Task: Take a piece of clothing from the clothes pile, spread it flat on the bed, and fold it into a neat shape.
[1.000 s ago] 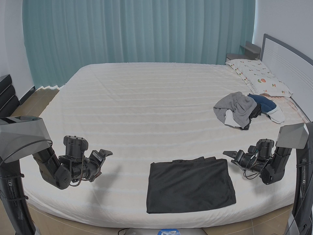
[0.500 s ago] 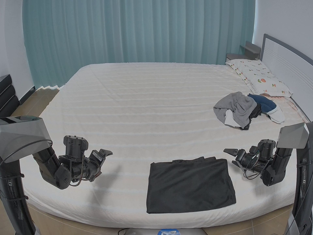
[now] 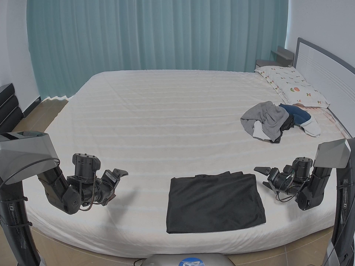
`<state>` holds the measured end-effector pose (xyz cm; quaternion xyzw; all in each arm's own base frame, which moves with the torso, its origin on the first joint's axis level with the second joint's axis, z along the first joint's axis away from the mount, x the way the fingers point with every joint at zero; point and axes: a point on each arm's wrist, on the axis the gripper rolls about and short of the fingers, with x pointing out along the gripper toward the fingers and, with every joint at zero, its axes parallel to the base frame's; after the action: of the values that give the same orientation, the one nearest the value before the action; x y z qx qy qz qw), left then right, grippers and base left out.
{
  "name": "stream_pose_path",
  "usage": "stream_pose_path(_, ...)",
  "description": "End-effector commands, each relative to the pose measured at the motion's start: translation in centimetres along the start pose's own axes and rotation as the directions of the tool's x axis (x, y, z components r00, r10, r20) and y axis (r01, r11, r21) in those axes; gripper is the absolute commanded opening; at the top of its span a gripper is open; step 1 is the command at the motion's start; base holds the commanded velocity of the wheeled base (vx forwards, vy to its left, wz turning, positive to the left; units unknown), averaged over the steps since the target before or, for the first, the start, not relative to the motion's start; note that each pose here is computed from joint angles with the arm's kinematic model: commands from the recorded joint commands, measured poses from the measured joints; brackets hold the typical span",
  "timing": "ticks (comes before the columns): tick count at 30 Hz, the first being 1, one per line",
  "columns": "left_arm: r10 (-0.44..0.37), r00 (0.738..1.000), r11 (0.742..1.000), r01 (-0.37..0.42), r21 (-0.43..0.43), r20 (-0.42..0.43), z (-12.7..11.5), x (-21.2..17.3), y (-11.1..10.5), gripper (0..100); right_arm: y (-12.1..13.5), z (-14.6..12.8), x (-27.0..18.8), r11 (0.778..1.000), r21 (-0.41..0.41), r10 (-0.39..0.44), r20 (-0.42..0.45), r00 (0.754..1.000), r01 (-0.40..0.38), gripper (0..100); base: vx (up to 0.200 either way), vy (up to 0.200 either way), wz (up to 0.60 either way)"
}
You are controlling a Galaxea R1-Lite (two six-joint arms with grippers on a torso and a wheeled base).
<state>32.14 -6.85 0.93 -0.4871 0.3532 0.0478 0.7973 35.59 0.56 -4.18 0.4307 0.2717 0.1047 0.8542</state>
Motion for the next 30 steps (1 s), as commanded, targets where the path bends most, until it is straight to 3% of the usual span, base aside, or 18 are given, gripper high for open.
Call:
stream_pose_path(1,-0.003,1.0,1.0,0.003,-0.001,0.0,0.0,-0.3,-0.1,100,0.1,0.0,0.0,1.0,-0.002,0.002,0.0,1.0,-0.002,100,0.0,0.0,0.0)
stream_pose_path(14,-0.018,0.998,0.999,0.02,0.039,-0.053,-2.1,-0.6,-1.1,100,0.4,-0.5,-0.3,1.0,-0.004,-0.008,-0.008,1.0,0.008,100,0.0,-0.2,0.0)
stream_pose_path(22,-0.051,0.994,0.994,0.06,0.09,-0.098,-4.0,-0.2,-2.3,100,3.1,-1.5,-1.9,0.999,-0.034,0.011,-0.032,0.999,-0.012,100,0.0,-0.2,0.0)
stream_pose_path(25,-0.086,0.992,0.981,0.1,0.165,-0.09,-3.8,0.4,-3.5,100,4.1,-2.4,-2.3,0.999,-0.048,0.021,-0.064,0.998,-0.024,100,0.0,0.0,0.0)
stream_pose_path(30,-0.067,0.994,0.94,0.09,0.329,-0.081,-3.8,2.8,-3.2,100,4.3,-4.9,-2.9,0.998,-0.066,0.001,-0.147,0.989,-0.01,100,0.0,0.0,0.0)
